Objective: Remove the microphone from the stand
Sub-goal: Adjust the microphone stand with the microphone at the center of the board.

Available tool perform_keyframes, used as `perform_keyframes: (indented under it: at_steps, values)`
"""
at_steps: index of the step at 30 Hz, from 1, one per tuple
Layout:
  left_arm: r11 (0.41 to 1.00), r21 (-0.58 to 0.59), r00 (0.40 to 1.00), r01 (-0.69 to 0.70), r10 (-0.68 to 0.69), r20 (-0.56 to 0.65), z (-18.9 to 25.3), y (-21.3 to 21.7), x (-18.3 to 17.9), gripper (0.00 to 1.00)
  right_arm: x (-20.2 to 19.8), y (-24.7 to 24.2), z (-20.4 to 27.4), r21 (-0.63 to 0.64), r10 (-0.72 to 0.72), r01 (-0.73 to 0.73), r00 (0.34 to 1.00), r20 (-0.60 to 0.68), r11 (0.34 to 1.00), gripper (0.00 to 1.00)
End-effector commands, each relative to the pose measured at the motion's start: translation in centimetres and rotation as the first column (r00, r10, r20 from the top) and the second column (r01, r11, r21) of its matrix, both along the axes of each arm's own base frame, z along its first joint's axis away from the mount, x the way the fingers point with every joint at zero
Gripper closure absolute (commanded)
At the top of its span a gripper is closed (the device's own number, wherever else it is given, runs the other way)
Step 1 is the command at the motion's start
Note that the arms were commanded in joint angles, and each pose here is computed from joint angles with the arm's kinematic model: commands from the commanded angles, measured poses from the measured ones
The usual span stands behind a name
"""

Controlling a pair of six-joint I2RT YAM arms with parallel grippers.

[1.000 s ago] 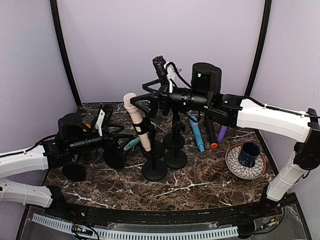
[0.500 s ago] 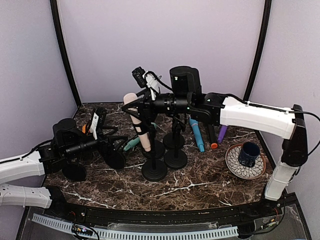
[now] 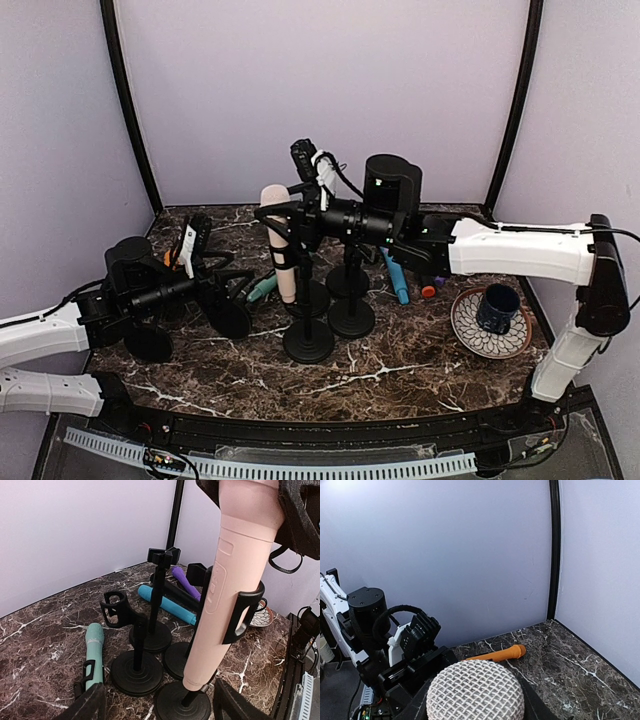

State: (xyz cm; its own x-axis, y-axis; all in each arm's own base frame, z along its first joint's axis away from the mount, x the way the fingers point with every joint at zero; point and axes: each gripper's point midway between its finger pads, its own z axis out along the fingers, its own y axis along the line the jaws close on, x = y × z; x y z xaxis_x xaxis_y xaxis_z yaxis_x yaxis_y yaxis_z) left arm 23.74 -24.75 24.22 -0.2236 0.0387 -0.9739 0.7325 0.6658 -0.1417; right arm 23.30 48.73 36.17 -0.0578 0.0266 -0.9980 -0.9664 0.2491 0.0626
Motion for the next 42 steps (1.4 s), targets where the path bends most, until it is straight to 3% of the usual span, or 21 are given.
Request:
perform_keyframes:
  at_steps: [1,4,9,14,27,30,35,42]
  values:
    - [1.000,0.006,1.000,-0.016,0.016,0.010,-0.2,0.5,0.1,0.25,-0.8,-1.0,3.1,0.144,-0.002,0.001,1.000,0.004,0.990,0.89]
    - [1.000,0.006,1.000,-0.018,0.018,0.011,-0.2,0.5,0.1,0.25,-0.7,-0.9,2.3,0.136,-0.004,0.004,1.000,-0.003,0.991,0.85]
    - [1.000,0.002,1.000,-0.021,0.021,0.020,0.1,0.7,0.0,0.25,-0.8,-1.0,1.4,0.114,-0.003,0.005,1.000,-0.018,0.993,0.42]
    - [1.000,0.003,1.000,-0.020,0.020,0.019,0.0,0.6,0.0,0.25,-0.9,-1.4,1.7,0.121,-0.009,0.011,1.000,-0.012,0.993,0.24]
    - [0.999,-0.025,0.999,0.048,-0.047,0.018,0.9,-0.6,-0.4,0.24,-0.2,-2.0,2.2,0.107,-0.063,0.066,0.998,-0.028,0.992,0.09]
    - [0.996,-0.039,0.997,0.082,-0.083,-0.006,0.8,-1.7,-0.2,0.24,1.4,-1.8,1.1,0.008,-0.145,0.146,0.987,-0.070,0.989,0.03]
    - [0.984,-0.092,0.982,0.151,-0.160,-0.101,-0.3,-4.4,0.1,0.31,3.3,-1.8,-0.9,-0.147,-0.251,0.233,0.961,-0.118,0.961,0.02]
    - [0.979,-0.125,0.982,0.160,-0.171,-0.084,0.1,-6.5,-0.7,0.31,3.0,-1.4,-3.4,-0.271,-0.233,0.190,0.963,-0.138,0.944,0.06]
